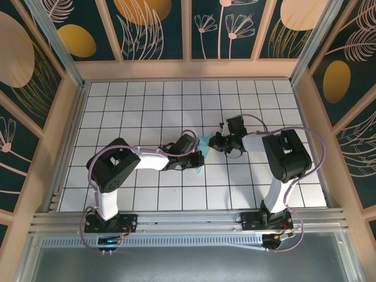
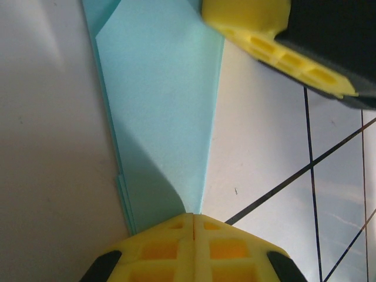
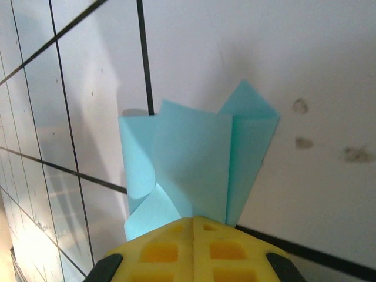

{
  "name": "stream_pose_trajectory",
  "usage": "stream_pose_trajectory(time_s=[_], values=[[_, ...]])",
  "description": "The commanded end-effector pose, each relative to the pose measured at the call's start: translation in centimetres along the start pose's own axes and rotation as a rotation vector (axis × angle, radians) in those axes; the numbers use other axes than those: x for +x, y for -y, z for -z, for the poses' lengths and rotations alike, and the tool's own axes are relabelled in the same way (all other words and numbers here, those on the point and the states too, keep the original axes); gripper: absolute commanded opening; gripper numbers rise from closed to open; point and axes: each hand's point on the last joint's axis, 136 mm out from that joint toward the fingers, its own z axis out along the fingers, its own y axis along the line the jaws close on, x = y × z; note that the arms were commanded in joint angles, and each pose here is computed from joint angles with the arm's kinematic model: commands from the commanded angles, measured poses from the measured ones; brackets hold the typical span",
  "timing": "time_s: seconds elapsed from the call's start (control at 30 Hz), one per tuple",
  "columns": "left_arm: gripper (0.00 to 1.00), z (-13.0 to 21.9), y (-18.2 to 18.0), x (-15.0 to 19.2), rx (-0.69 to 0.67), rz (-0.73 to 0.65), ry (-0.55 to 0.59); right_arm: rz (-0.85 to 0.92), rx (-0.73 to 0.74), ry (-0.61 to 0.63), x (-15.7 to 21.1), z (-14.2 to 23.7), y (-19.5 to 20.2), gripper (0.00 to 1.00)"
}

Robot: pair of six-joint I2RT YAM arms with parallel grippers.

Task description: Fold a paper plane with a square sheet of paper (fold left side to right side)

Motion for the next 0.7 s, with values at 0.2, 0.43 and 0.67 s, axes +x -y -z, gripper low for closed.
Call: stream_pose_trajectory(time_s=[0.2,0.43,0.67], values=[[0.0,-0.3,-8.0,6.2,-0.255,0.069,-0.194,-0.006,0.109,0.143,-5.1,0.3,3.6,0.0],[0.0,-0.3,-7.8,6.1,-0.249,0.067,-0.191,-0.02,0.104,0.162,-6.8,0.6,4.3,0.0],[0.0,-0.3,-7.6,5.9,-0.245,0.068,-0.184,-0.034,0.107,0.178,-8.5,0.7,5.1,0.0]])
